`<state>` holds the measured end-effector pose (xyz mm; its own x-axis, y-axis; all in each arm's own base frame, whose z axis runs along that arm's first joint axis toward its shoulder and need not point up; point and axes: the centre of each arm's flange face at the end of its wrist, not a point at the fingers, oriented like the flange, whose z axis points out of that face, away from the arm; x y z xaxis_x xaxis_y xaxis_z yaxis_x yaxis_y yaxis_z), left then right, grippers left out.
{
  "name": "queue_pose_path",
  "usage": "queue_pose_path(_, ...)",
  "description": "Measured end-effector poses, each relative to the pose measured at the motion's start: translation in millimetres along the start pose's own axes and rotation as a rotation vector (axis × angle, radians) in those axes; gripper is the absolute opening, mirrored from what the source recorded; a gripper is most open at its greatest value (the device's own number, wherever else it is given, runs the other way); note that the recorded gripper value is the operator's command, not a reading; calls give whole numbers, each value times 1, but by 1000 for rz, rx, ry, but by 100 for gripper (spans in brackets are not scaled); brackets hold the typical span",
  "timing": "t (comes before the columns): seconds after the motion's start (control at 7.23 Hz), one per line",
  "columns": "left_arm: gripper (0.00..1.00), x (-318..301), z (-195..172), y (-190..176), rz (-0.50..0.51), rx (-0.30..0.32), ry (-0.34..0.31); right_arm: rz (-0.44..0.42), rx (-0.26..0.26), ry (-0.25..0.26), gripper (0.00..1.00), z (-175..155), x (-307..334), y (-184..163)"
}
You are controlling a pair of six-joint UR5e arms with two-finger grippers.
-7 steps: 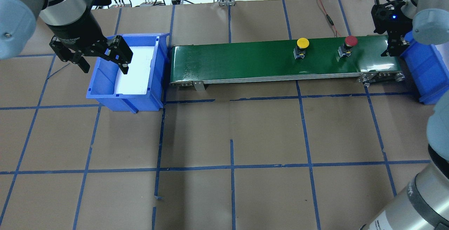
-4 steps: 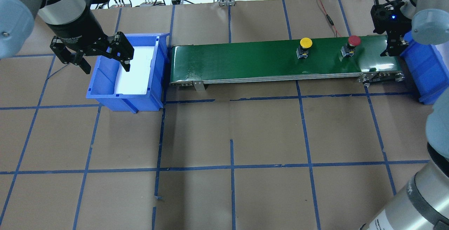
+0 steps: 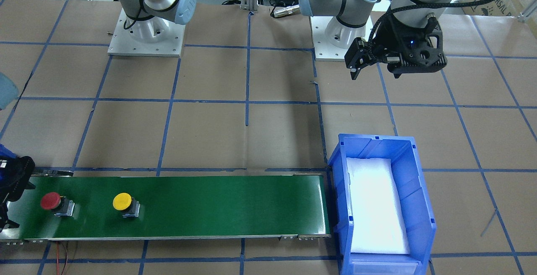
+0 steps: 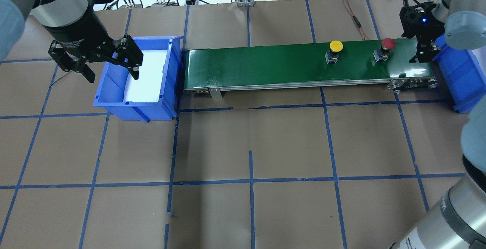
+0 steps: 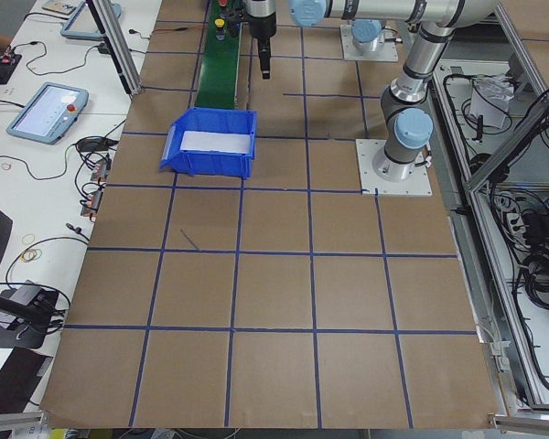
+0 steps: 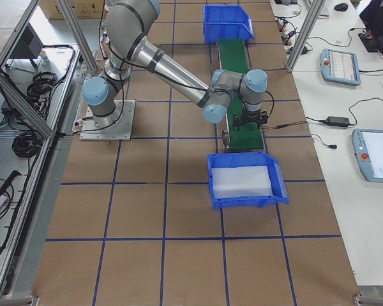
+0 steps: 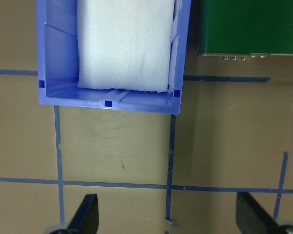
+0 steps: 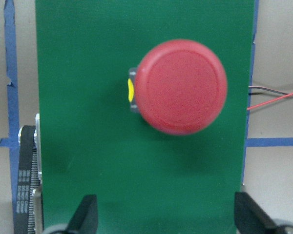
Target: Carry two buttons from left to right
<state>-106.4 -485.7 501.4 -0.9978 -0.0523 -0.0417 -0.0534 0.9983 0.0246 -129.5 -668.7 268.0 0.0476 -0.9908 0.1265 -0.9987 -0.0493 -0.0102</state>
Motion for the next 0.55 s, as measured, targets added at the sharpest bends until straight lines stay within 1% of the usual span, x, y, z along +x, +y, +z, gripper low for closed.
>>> queue_pose_path(0.14,100,-5,-9,-2,-6,51,-18,-18,4,0,97,1,1,-7)
queue_pose_path(0.28,100,-6,-14,-4,-11,65,-21,-37,5,-2,97,2,2,-18)
queue_pose_path(0.55,100,-9,-12,-6,-17,19,-19,-51,7,-8,97,6,3,-26)
